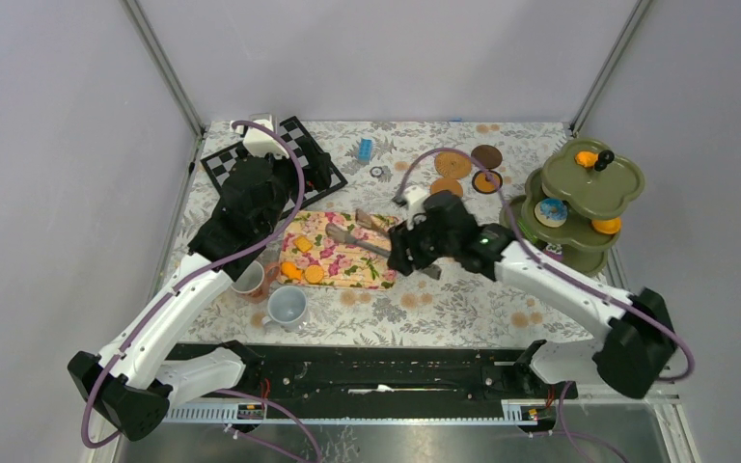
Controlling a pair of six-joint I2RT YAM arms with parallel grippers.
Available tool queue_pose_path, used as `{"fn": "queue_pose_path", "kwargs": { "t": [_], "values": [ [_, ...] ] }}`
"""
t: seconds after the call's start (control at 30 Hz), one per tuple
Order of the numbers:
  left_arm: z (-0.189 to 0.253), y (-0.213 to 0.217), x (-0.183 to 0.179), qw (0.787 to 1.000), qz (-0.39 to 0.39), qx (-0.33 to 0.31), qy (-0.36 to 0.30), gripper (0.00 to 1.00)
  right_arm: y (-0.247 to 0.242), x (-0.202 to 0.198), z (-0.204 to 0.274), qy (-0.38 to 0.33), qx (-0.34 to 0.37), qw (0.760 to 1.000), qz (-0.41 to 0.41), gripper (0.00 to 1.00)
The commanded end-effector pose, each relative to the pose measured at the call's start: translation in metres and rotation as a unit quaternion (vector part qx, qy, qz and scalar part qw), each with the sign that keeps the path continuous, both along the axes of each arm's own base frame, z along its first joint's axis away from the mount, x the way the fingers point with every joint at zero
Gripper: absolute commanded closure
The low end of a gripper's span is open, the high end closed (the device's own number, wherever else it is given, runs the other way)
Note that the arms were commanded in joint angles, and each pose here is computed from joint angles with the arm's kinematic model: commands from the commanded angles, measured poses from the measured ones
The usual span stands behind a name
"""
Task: Serve the afternoon tea
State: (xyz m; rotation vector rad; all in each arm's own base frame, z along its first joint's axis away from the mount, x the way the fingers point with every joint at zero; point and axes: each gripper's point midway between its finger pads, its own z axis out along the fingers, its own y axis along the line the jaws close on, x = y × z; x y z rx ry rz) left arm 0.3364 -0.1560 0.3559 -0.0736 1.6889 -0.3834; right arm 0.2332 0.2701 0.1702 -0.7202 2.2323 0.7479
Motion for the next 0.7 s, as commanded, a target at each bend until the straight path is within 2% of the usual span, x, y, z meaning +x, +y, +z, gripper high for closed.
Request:
{"fn": "queue_pose_path", "kwargs": {
  "t": [0.0, 0.33, 0.67],
  "values": [
    [0.005, 0.003, 0.003, 1.000, 0.011, 0.003, -0.011, 0.01, 0.038, 0.007, -0.006, -0.037, -0.040, 0.999, 0.003, 0.37],
    [0.001, 0.002, 0.006, 1.000, 0.012, 0.007, -0.006, 0.01, 0.079, -0.008, -0.051, -0.060, -0.153, 0.986, 0.011, 0.36],
    [0.001, 0.001, 0.006, 1.000, 0.010, 0.007, -0.006, 0.01, 0.104, -0.028, -0.069, -0.074, -0.204, 0.975, 0.038, 0.36]
  ]
}}
